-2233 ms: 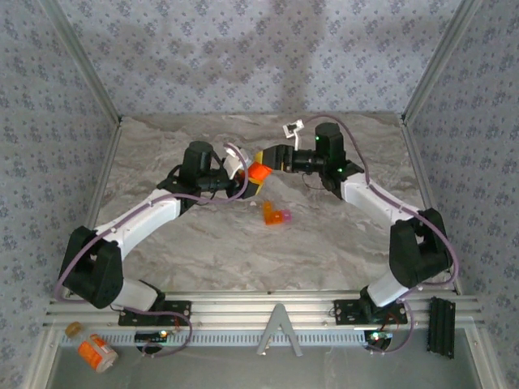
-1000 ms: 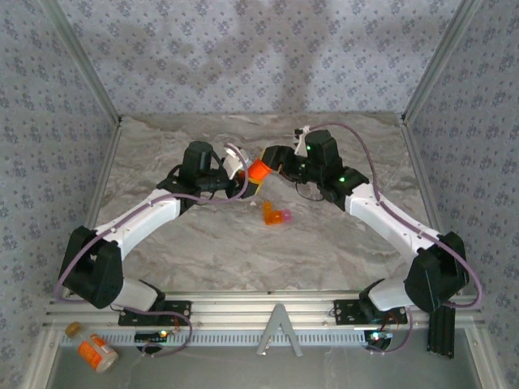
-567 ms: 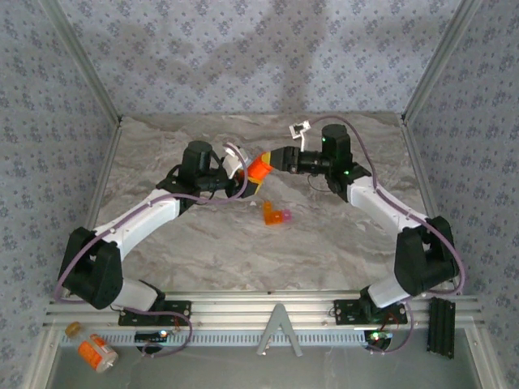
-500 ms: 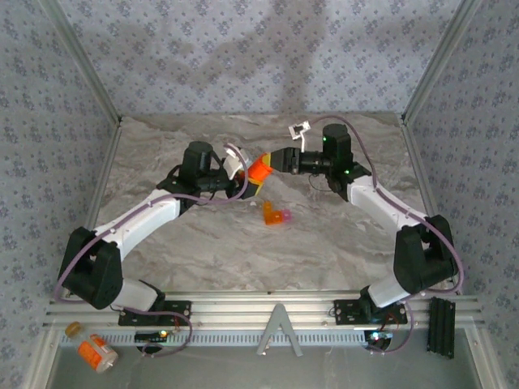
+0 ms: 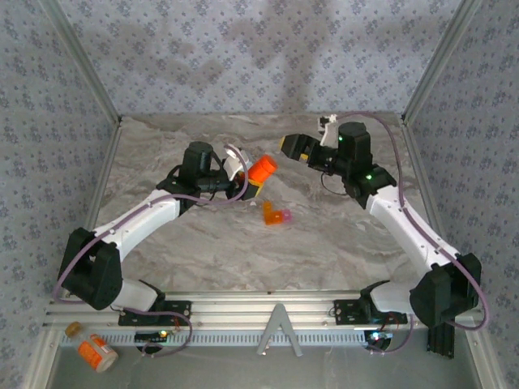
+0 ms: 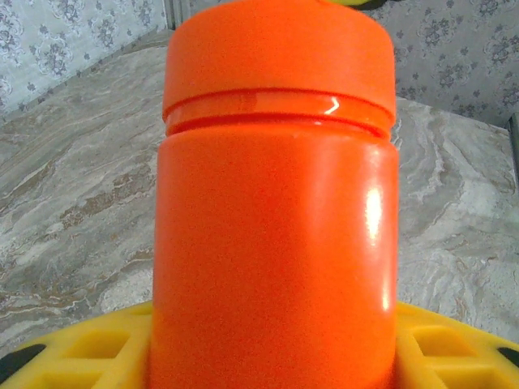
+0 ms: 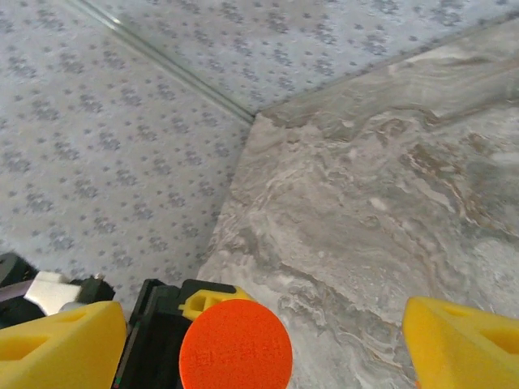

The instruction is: Sort the pills into containers

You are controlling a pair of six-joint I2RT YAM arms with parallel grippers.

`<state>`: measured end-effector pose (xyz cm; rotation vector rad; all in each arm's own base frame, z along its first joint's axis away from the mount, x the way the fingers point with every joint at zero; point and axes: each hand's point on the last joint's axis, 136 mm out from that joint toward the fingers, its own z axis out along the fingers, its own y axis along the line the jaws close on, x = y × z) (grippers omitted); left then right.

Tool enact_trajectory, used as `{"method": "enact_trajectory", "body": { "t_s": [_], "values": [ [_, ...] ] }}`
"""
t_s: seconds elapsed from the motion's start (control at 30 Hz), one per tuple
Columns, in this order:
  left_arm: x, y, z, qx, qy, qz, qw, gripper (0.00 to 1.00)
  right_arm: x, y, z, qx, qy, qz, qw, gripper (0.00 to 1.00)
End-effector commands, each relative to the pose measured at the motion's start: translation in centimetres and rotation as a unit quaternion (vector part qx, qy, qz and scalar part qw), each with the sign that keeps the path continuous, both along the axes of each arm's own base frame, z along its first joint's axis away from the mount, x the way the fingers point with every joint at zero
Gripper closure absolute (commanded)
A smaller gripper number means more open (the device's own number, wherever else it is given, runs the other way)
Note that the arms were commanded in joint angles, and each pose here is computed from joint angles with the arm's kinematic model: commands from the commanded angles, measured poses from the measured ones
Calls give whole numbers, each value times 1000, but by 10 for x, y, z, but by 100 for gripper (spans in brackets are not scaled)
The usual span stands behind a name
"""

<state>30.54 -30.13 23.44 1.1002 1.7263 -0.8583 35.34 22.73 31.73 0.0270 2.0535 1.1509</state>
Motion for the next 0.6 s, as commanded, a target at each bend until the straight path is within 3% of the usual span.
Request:
{"method": "enact_trajectory", "body": {
  "t_s": [0.0,0.33,0.57],
  "values": [
    [3,-4,17,-13,-31,-6,999,100,0,-7,-12,-19,50,-58,997,10],
    [5,-5,16,-12,-28,-6,1000,100,0,43,-5,-15,51,-13,998,12],
    [5,-5,18,-13,-31,-8,999,100,-3,56,-17,-26,65,-10,998,14]
  ]
}}
